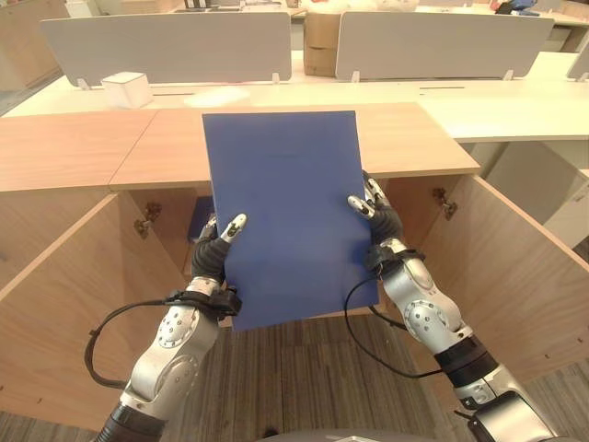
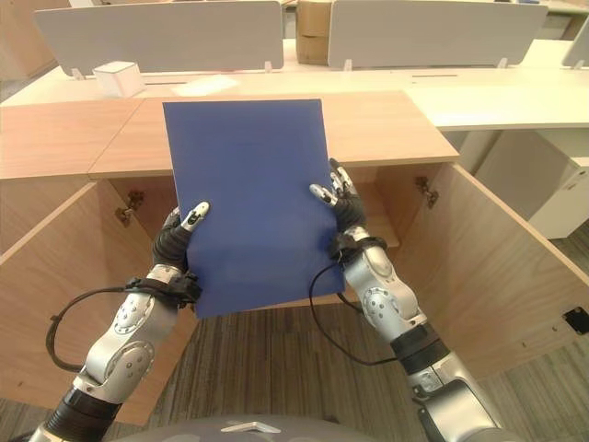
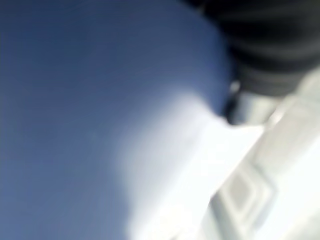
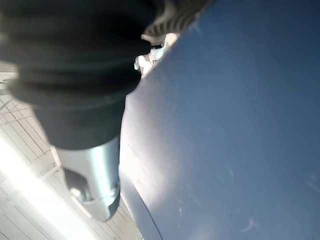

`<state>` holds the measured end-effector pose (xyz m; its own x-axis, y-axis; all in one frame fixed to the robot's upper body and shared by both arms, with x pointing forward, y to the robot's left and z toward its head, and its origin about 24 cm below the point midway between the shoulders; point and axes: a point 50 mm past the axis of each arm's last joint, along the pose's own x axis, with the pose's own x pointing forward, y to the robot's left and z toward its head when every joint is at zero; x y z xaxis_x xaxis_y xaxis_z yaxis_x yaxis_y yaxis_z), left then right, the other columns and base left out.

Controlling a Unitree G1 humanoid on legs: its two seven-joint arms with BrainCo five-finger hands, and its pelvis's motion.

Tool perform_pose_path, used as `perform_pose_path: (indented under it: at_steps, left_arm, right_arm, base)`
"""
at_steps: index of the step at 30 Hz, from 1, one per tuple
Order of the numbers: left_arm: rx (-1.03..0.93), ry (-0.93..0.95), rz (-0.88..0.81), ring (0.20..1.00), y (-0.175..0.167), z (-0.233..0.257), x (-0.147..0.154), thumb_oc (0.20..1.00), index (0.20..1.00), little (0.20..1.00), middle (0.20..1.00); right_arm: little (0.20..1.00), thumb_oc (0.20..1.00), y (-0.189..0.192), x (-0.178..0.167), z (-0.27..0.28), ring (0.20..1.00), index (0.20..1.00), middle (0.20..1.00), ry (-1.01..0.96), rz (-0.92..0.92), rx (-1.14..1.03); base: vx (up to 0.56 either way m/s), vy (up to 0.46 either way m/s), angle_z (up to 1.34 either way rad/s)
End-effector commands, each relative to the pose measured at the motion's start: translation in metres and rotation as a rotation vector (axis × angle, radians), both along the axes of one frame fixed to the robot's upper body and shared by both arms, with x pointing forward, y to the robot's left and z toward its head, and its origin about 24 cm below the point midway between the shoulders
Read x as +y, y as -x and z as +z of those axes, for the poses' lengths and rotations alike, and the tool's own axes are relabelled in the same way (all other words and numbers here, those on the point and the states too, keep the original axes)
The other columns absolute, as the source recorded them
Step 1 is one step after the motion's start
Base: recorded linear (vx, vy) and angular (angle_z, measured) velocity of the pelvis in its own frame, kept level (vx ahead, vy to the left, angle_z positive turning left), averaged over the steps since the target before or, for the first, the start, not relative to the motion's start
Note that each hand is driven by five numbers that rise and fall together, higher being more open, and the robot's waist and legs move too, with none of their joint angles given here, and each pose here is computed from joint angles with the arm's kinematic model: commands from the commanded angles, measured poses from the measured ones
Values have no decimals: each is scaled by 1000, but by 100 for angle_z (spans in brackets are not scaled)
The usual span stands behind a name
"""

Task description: Put the empty folder in the office cabinet

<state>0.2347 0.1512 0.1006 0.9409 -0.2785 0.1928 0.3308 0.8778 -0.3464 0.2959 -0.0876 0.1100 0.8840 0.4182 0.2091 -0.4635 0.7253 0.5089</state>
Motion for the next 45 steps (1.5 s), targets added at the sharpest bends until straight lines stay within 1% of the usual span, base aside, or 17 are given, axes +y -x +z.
perform_pose_path:
  at_steps: [1, 6, 9, 10, 11, 12, 25, 26, 27, 32, 34, 35, 37, 40, 45]
  left_arm:
    - [-212, 25, -73, 200, -4, 40, -10, 200, 200, 200, 200]
    - [-227, 21, -102, 200, -4, 43, -14, 200, 200, 200, 200]
    - [-228, 28, -114, 200, -4, 44, -18, 200, 200, 200, 200]
    - [-226, 33, -125, 200, -5, 44, -21, 200, 200, 200, 200]
    - [-226, 33, -125, 200, -5, 44, -21, 200, 200, 200, 200]
    - [-223, 36, -131, 200, -5, 43, -22, 200, 200, 200, 200]
    - [-191, 39, -141, 200, -4, 35, -25, 200, 200, 200, 200]
    - [-191, 39, -141, 495, -4, 35, -25, 495, 495, 495, 495]
    - [-176, 37, -139, 1000, -5, 32, -27, 1000, 1000, 1000, 1000]
    - [-192, -29, -106, 1000, -3, 30, -22, 1000, 1000, 1000, 1000]
    - [-198, -62, -75, 1000, -1, 29, -14, 1000, 1000, 1000, 1000]
    - [-201, -96, -17, 1000, 3, 27, -2, 1000, 1000, 1000, 1000]
    - [-200, -110, 5, 1000, 6, 27, 4, 1000, 1000, 1000, 1000]
    - [-186, -151, 67, 1000, 11, 22, 19, 1000, 1000, 1000, 1000]
    - [-179, -232, 233, 1000, 18, 18, 50, 1000, 1000, 1000, 1000]
  right_arm:
    - [1000, 1000, 1, 36, 18, 1000, 1000, 1000, 45, 167, -99]
    - [1000, 1000, 1, 42, -2, 1000, 1000, 1000, 114, 201, -17]
    - [1000, 1000, 0, 45, -9, 1000, 1000, 1000, 109, 198, 20]
    - [482, 482, 0, 48, -13, 482, 482, 482, 105, 197, 41]
    - [482, 482, 0, 48, -13, 482, 482, 482, 105, 197, 41]
    - [200, 200, 0, 49, -14, 200, 200, 200, 110, 202, 40]
    - [200, 200, 4, 42, -12, 200, 200, 200, 78, 175, 18]
    - [200, 200, 4, 42, -12, 200, 200, 200, 78, 175, 18]
    - [200, 200, 5, 43, -15, 200, 200, 200, 78, 174, 28]
    - [200, 200, 6, 39, -22, 200, 200, 200, 110, 165, 46]
    - [200, 200, 7, 33, -30, 200, 200, 200, 144, 160, 59]
    - [200, 200, 13, 27, -47, 200, 200, 200, 202, 161, 113]
    - [200, 200, 16, 25, -53, 200, 200, 200, 225, 170, 128]
    - [200, 200, 27, 18, -76, 200, 200, 200, 295, 184, 204]
    - [200, 200, 37, 6, -104, 200, 200, 200, 402, 186, 281]
  base:
    - [-22, 5, 5]
    - [-7, 2, 2]
    - [0, 0, 0]
    - [0, 0, 0]
    - [0, 0, 0]
    - [0, 0, 0]
    - [0, 0, 0]
    - [0, 0, 0]
    - [0, 0, 0]
    - [0, 0, 0]
    - [0, 0, 0]
    - [0, 0, 0]
    - [0, 0, 0]
    - [-17, -9, 3]
    - [-81, -31, 10]
